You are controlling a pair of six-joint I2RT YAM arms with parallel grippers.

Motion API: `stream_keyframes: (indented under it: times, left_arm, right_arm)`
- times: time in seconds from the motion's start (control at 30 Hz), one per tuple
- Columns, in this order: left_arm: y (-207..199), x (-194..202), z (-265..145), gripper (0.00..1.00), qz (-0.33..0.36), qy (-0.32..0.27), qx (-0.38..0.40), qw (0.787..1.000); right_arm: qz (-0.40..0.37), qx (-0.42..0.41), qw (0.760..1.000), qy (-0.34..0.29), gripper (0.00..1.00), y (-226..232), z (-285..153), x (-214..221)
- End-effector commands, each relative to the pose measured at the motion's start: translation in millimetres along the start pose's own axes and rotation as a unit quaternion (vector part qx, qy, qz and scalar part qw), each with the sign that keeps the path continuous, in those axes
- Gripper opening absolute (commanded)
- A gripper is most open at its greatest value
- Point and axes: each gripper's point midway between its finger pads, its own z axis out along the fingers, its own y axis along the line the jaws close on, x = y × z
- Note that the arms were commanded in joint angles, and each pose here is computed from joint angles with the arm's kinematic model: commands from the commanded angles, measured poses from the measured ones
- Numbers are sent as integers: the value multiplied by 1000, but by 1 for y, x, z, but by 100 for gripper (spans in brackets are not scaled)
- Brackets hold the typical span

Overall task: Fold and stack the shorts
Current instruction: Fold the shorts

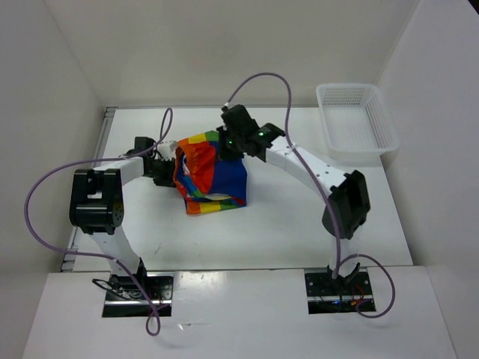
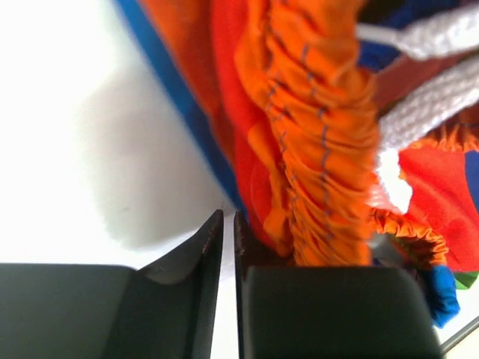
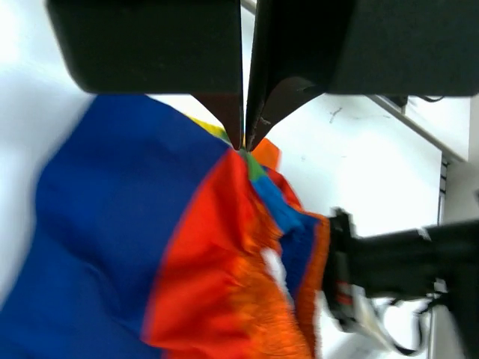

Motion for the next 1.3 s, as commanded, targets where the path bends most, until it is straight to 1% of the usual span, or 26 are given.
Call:
stream_keyframes:
  times: [0.0,0.07,0.1,0.13,0.17,0.23,0.27,0.3,0.33,0.37,0.4,0.47,0.5,0.53,0.6,0.67,0.7,0.73,0.77,0.8,0.87,0.97,1.0,1.1,1.2,1.27]
  left_arm:
    - [6,-22,-25,18,-1,-20,-20,1000]
    - [6,-38,-44,25,4,-45,-32,998]
    - [11,-43,-53,31,0,-52,-43,998]
    - [8,-57,-65,52,8,-67,-50,996]
    - [13,-62,-71,63,5,-73,-59,996]
    - [12,-79,-89,72,13,-97,-73,993]
    - [9,-90,-97,72,21,-112,-75,991]
    - [4,-94,-105,70,27,-123,-72,989]
    - [-3,-99,-106,60,37,-132,-64,988]
    - [-15,-100,-105,47,49,-133,-57,988]
    - [-26,-107,-108,25,62,-143,-44,987]
    - [-44,-108,-103,17,82,-148,-24,985]
    - [-49,-113,-100,15,94,-163,-6,982]
    - [-55,-104,-92,15,100,-159,8,982]
    - [-69,-96,-70,15,109,-140,45,983]
    - [-74,-88,-51,15,110,-118,60,985]
    - [-78,-81,-34,15,111,-100,74,986]
    - [-78,-76,-26,15,110,-92,77,987]
    - [-75,-75,-21,15,109,-90,77,987]
    - [-73,-65,-8,15,104,-74,80,989]
    - [-58,-54,4,15,92,-56,53,993]
    - [-40,-25,19,14,64,-16,39,997]
    - [-34,-23,19,14,59,-18,36,997]
    - [-23,-2,32,14,40,8,34,999]
    - [-22,3,34,13,35,17,35,999]
    - [-24,-5,24,12,30,16,38,999]
  right_arm:
    - [40,13,998,-44,5,-32,-23,-11]
    - [52,10,998,-44,5,-42,-36,-6]
    - [57,23,998,-31,5,-56,-32,8]
    - [62,23,997,-31,5,-62,-38,10]
    - [62,26,997,-27,6,-65,-39,15]
    - [63,35,997,-13,12,-73,-37,29]
    - [64,40,997,-5,15,-76,-36,34]
    - [65,40,997,3,26,-77,-35,40]
    - [68,42,997,1,31,-81,-35,38]
    - [68,37,997,4,33,-79,-35,39]
    - [68,37,997,4,33,-79,-35,39]
    - [68,34,997,8,28,-76,-26,35]
    - [69,30,997,13,24,-74,-22,35]
    - [69,27,997,18,15,-73,-18,35]
    - [70,16,997,31,9,-71,1,38]
    - [69,-10,996,62,4,-65,14,51]
    - [72,-12,994,79,3,-68,26,60]
    - [72,-28,994,83,3,-63,31,62]
    - [73,-31,993,90,1,-65,37,68]
    - [76,-22,991,104,1,-73,47,80]
    - [80,-18,989,119,1,-79,56,92]
    - [80,25,986,142,0,-107,74,120]
    - [80,34,986,143,0,-113,78,124]
    - [81,58,983,154,0,-127,87,137]
    - [77,69,981,163,0,-131,84,140]
    - [66,55,988,129,0,-114,70,109]
